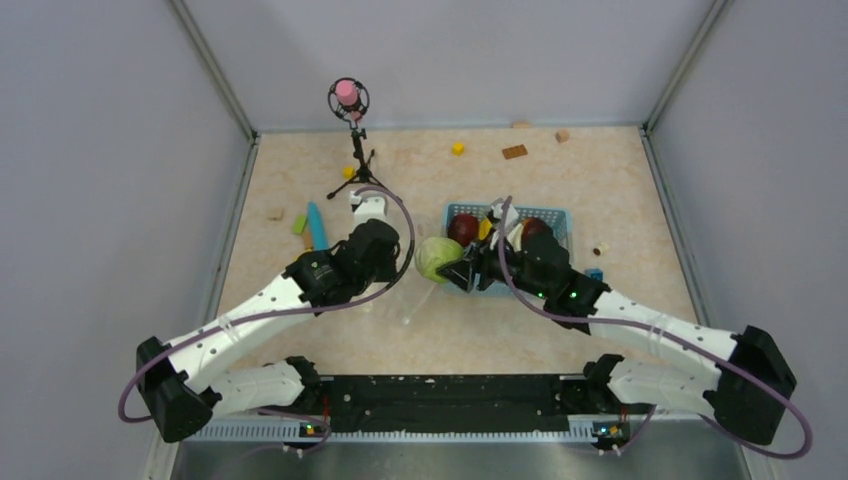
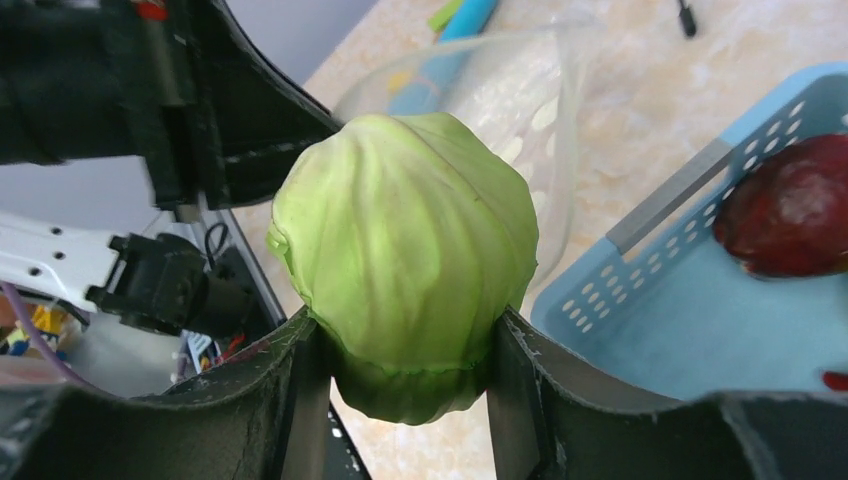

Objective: Place the food in the zip-top bag and seal the zipper
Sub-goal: Place the fake vegetable in the zipper food storage bag.

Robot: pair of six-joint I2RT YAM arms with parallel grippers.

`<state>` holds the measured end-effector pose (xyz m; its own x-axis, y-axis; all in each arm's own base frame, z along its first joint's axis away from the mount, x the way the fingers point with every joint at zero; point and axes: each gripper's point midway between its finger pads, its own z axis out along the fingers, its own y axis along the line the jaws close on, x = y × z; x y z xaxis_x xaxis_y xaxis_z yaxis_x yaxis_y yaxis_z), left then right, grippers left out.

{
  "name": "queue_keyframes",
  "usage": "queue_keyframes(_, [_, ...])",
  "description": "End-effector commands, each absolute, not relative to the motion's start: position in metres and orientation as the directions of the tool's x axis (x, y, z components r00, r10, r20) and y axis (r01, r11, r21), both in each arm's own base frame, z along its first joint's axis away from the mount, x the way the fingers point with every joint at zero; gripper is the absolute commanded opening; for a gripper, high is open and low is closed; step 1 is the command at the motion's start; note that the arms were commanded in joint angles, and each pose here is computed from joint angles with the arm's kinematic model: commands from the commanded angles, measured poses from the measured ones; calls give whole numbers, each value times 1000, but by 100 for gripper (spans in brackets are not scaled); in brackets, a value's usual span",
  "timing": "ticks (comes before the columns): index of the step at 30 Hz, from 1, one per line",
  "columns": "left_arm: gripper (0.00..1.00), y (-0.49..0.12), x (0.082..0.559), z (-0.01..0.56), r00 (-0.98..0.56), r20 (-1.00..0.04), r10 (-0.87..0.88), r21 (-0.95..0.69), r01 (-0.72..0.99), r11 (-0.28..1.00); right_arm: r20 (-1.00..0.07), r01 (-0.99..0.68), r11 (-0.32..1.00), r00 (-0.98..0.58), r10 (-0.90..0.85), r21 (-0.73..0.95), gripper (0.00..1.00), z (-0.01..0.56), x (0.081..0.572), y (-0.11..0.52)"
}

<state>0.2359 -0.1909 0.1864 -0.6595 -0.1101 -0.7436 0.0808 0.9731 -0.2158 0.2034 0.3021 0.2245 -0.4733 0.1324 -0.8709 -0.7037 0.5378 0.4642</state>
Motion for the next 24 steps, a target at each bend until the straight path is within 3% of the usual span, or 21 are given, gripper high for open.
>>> queue_keyframes(1, [0,-205,237,204,-635,-758,-149,-300,136,944,-884,-760,465,-449,131,455,45,238,209,338])
queue_keyframes(5, [0,-209,233,208,-636,-756,-152,-326,164,931,-868,-718,518,-483,111,465,57,222,224,353])
queue_keyframes(12, [0,-219,224,216,-645,-748,-160,-388,229,893,-837,-617,605,-523,162,503,98,213,245,358])
queue_keyframes(24, [0,-210,230,222,-622,-758,-197,-381,176,908,-847,-577,673,-513,142,462,99,223,247,342])
